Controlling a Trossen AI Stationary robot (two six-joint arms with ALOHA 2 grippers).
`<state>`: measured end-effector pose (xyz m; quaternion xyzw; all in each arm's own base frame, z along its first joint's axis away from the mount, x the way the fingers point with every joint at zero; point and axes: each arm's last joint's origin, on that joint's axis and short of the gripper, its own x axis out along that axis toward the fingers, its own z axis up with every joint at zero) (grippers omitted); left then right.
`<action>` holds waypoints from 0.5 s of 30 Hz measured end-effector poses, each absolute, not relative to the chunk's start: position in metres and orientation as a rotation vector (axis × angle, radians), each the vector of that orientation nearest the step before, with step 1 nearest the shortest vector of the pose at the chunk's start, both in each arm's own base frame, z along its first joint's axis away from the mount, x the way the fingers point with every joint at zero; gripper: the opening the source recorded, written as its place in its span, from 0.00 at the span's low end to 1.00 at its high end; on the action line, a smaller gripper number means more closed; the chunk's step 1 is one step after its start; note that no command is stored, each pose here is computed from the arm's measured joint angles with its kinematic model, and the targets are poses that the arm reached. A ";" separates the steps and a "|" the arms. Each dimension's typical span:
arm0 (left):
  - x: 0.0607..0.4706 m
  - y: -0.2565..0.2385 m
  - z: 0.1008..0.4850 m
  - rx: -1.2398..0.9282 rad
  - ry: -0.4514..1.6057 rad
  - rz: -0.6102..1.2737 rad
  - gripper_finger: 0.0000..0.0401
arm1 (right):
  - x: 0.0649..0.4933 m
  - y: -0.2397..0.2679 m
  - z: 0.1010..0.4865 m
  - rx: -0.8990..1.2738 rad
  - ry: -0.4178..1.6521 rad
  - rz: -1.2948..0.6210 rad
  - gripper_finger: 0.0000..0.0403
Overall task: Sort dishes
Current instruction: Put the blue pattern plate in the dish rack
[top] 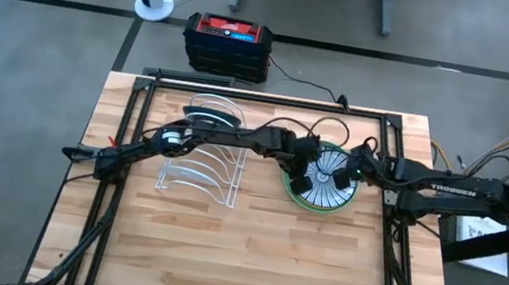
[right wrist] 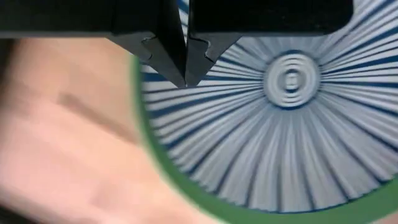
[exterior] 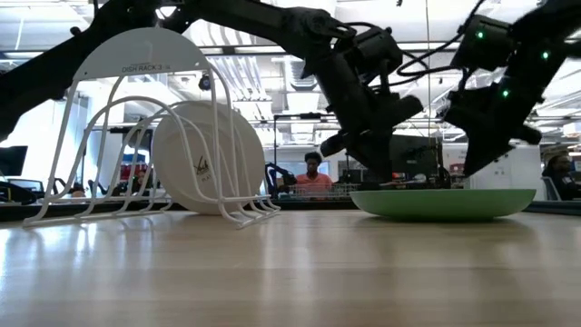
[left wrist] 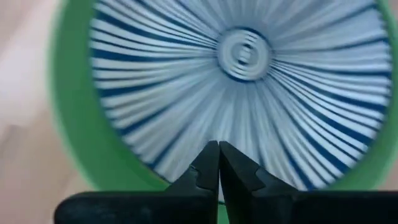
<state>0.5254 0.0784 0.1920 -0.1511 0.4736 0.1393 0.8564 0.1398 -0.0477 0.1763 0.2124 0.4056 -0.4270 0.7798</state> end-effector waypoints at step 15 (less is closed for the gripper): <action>0.523 0.072 0.172 -0.278 1.062 0.320 0.00 | 0.138 -0.062 0.169 0.497 0.997 -1.006 0.00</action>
